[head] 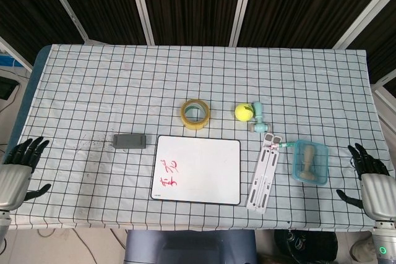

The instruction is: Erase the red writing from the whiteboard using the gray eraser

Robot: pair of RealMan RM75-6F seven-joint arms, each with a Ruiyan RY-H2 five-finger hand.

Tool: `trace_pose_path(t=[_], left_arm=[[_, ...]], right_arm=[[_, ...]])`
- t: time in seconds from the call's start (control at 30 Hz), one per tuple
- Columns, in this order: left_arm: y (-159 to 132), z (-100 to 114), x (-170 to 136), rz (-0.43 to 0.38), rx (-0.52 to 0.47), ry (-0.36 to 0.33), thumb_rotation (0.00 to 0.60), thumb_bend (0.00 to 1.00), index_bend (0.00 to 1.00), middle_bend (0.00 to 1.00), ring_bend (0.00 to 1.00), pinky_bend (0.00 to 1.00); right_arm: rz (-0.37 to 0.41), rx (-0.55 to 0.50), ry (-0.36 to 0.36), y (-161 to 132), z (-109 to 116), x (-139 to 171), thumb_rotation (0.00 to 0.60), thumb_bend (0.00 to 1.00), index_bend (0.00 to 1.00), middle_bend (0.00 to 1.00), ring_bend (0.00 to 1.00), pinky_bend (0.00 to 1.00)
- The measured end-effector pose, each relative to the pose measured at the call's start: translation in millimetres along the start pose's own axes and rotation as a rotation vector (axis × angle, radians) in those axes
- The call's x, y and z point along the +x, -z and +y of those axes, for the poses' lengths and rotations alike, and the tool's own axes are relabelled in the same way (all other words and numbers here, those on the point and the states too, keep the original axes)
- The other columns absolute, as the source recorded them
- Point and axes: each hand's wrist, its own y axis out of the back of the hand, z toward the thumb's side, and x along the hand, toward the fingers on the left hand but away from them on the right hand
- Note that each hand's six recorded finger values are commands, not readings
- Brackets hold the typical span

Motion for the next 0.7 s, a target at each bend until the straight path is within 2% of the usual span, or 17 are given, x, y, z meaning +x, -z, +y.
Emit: trace_pose_path(t=[0.37,0.7], left_arm=[[-49.4,2.0,58.6,-0.065,0.09,0.029,0.6,0.11,0.0,0.06,0.0,0.12],[-90.9,-5.9,120.2,-0.087,0.165,0.108,0.6,0.13,0.0,0.15,0.0,0.12]], right_arm=[[-0.004,-0.002,-0.011,-0.4,-2.3,0.0,0.6,0.09,0.04,0.08,0.19,0.22],[-0.013,-0.007,-0.016,-0.1,-3.8,-0.3,0.6,0.09,0.04,0.08,0.19,0.22]])
